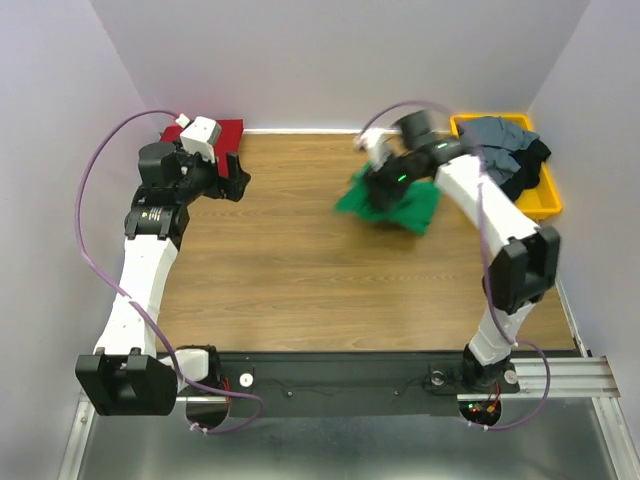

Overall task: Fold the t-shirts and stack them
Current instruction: Move the tshirt to the center of the board, then flatten the tshirt out

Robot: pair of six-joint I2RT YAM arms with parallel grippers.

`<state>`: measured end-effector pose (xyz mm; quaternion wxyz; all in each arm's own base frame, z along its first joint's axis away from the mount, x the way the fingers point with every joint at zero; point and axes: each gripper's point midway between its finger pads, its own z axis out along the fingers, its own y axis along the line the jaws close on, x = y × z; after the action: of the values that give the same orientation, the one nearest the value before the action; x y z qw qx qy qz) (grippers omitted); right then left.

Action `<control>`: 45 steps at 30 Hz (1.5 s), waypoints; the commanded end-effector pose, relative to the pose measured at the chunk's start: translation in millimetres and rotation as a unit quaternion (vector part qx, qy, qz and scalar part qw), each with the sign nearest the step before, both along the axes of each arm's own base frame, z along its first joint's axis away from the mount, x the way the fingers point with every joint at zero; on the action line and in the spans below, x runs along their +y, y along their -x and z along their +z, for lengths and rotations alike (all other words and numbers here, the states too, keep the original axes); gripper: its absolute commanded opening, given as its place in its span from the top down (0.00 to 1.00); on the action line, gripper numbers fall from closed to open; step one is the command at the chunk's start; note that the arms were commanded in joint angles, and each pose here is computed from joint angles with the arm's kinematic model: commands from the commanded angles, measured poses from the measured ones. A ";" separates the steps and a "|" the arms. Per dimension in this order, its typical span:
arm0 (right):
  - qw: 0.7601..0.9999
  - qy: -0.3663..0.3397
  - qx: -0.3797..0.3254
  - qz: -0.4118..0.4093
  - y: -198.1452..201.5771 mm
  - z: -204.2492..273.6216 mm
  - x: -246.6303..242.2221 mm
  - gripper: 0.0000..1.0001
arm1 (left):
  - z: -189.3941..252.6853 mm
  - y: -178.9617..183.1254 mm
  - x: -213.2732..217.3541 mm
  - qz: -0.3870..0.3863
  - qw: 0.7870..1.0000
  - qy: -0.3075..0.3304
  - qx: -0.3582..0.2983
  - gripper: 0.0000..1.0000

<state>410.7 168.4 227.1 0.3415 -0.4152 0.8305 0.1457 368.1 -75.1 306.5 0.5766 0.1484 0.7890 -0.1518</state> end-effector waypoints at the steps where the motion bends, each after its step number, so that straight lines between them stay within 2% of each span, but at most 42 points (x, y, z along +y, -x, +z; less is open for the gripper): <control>1: 0.991 0.038 0.056 0.113 63.6 -44.8 72.7 0.00 | 25.2 6.4 -15.9 -0.046 0.998 0.018 -0.040 0.01; 3: 0.991 0.010 0.071 0.117 70.0 -42.9 85.4 0.00 | 17.9 7.1 -18.9 -0.056 0.998 0.020 -0.031 0.01; 6: 0.994 -0.018 0.070 0.081 69.1 -29.8 78.8 0.00 | -5.1 11.8 -25.9 -0.088 0.996 0.012 -0.014 0.01; 10: 0.995 -0.021 0.099 0.015 68.1 -60.4 43.7 0.00 | -38.5 22.9 -46.6 -0.159 0.987 -0.024 -0.003 0.02; 13: 0.989 -0.040 0.136 -0.043 61.6 -83.4 20.1 0.06 | -69.6 30.6 -63.7 -0.188 0.980 -0.066 0.012 0.09; 15: 0.984 -0.055 0.152 -0.073 54.7 -96.6 15.3 0.16 | -95.5 44.0 -87.9 -0.230 0.968 -0.100 0.025 0.17; 18: 0.980 -0.070 0.162 -0.096 35.8 -110.9 19.6 0.25 | -130.9 60.4 -119.8 -0.275 0.948 -0.151 0.044 0.31; 21: 0.974 -0.080 0.179 -0.110 20.1 -127.2 28.0 0.28 | -152.3 63.9 -134.9 -0.286 0.938 -0.186 0.054 0.32; 25: 0.968 -0.115 0.184 -0.128 -10.8 -136.6 45.7 0.28 | -178.0 58.7 -157.5 -0.289 0.929 -0.223 0.068 0.24; 27: 0.960 -0.125 0.212 -0.136 -14.8 -153.2 53.2 0.28 | -178.9 48.2 -161.8 -0.276 0.931 -0.230 0.064 0.21; 31: 0.956 -0.133 0.221 -0.143 -27.5 -174.5 63.2 0.28 | -197.8 36.4 -172.2 -0.272 0.930 -0.233 0.087 0.19; 33: 0.950 -0.140 0.235 -0.150 -30.5 -180.1 68.6 0.33 | -204.7 37.3 -176.9 -0.277 0.928 -0.230 0.100 0.19; 35: 0.947 -0.137 0.251 -0.149 -26.6 -192.3 73.6 0.39 | -220.2 37.8 -179.1 -0.284 0.922 -0.236 0.122 0.26; 36: 0.946 -0.135 0.256 -0.149 -24.5 -196.1 74.6 0.43 | -225.1 36.3 -175.5 -0.277 0.920 -0.246 0.131 0.35; 37: 0.943 -0.132 0.264 -0.153 -22.3 -202.8 74.0 0.46 | -235.0 35.9 -171.3 -0.272 0.916 -0.256 0.144 0.57; 38: 0.941 -0.131 0.269 -0.156 -20.9 -205.8 73.8 0.48 | -239.1 37.3 -167.8 -0.270 0.913 -0.265 0.150 0.65; 39: 0.939 -0.129 0.278 -0.156 -15.8 -210.9 73.1 0.55 | -241.8 35.3 -159.4 -0.259 0.914 -0.269 0.156 0.71; 40: 0.939 -0.129 0.280 -0.154 -12.8 -210.2 72.5 0.62 | -236.7 34.5 -156.4 -0.256 0.917 -0.265 0.153 0.86; 41: 0.937 -0.127 0.287 -0.153 -7.9 -214.2 71.7 0.71 | -233.6 34.1 -152.3 -0.254 0.919 -0.260 0.155 0.94; 42: 0.938 -0.128 0.286 -0.150 -4.9 -211.0 71.3 0.85 | -229.8 34.3 -146.7 -0.252 0.920 -0.255 0.160 1.00; 43: 0.935 -0.124 0.295 -0.153 2.6 -215.5 68.3 0.99 | -215.6 29.9 -137.8 -0.244 0.928 -0.237 0.154 1.00; 45: 0.940 -0.122 0.283 -0.150 6.1 -205.9 63.5 0.99 | -200.2 25.7 -118.1 -0.233 0.937 -0.207 0.157 1.00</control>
<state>424.3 236.5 26.8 0.1763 -0.1772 0.9163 0.3128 324.5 -223.4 55.6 0.3035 0.4623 0.8245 -0.1199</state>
